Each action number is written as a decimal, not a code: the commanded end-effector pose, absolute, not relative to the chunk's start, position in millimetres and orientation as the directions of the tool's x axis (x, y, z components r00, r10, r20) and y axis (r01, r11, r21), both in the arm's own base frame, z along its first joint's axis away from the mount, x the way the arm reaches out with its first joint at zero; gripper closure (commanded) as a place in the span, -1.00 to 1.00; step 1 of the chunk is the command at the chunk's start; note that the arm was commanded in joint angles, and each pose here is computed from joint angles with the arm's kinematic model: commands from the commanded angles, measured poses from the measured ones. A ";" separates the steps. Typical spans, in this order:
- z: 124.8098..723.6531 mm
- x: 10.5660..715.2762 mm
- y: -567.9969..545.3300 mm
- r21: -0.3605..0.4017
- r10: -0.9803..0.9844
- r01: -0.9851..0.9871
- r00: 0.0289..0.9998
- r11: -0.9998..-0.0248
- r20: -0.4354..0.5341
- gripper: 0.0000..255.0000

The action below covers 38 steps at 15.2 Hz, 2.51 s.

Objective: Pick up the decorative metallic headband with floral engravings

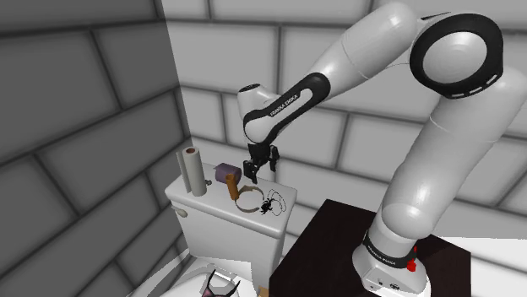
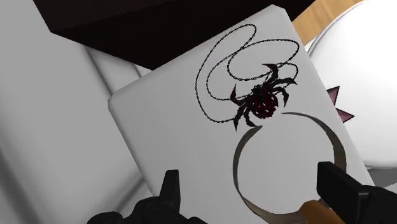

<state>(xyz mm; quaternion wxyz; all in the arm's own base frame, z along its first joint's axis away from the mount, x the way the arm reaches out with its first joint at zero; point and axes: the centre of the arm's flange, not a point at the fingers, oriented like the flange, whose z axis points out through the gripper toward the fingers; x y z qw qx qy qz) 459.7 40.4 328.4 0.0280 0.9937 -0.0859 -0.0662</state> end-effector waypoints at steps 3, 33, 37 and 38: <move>278.5 484.7 39.0 0.090 -0.181 -0.170 0.974 -0.981 -0.134 -1.00; 283.1 488.9 38.9 0.094 -0.182 -0.170 0.974 -0.981 -0.136 1.00; 304.2 488.9 38.9 0.094 -0.182 -0.170 0.974 -0.981 -0.136 1.00; 309.5 488.9 38.9 0.094 -0.182 -0.170 0.974 -0.981 -0.136 1.00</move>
